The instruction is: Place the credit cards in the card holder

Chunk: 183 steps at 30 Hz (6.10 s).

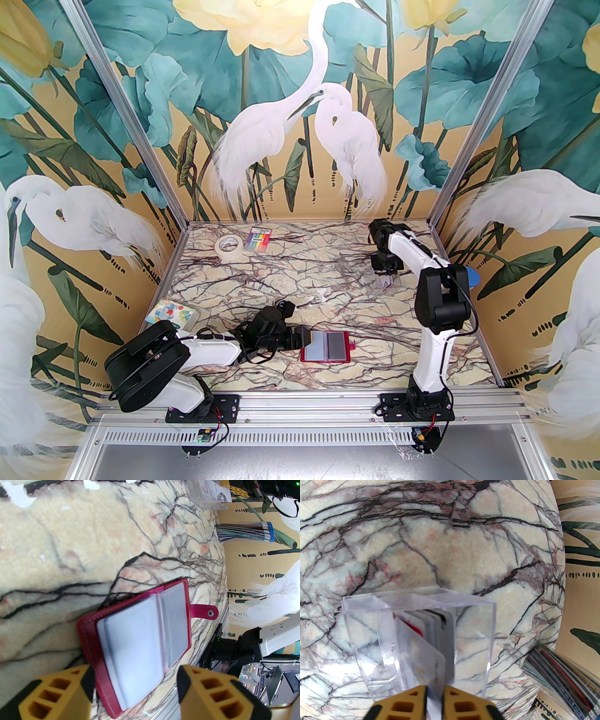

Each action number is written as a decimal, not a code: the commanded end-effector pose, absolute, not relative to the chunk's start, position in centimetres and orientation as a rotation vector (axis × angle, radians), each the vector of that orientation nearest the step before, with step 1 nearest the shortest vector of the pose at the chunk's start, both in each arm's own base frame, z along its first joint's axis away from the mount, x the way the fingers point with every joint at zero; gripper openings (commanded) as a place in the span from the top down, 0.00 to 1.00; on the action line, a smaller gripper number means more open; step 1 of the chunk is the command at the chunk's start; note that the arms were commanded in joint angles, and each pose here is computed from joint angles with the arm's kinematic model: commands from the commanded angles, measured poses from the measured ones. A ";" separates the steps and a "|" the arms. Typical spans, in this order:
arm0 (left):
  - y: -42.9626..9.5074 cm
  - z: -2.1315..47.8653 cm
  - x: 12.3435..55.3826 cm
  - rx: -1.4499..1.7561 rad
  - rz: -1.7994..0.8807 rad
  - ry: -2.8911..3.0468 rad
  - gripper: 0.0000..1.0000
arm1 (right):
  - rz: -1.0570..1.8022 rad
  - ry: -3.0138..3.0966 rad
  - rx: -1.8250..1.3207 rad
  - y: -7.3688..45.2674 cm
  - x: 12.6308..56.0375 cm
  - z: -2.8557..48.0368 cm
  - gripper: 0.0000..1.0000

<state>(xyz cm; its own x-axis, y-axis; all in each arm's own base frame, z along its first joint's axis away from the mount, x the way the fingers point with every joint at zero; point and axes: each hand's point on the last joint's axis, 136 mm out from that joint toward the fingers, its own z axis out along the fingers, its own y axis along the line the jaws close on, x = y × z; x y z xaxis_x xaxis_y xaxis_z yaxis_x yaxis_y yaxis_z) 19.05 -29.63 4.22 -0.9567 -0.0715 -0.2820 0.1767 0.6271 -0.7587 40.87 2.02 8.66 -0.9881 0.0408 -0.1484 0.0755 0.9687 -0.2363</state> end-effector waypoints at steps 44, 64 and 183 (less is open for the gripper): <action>-29.4 28.0 11.4 0.755 -1.708 1.774 0.37 | 1.479 1.967 -0.535 21.2 15.8 29.4 1.00; -31.7 30.5 11.0 0.894 -1.780 1.717 0.57 | 1.671 1.881 -0.643 24.4 12.1 30.7 1.00; -30.5 4.4 17.2 0.135 -1.465 2.622 0.54 | 1.326 2.634 -0.069 21.1 16.5 7.9 1.00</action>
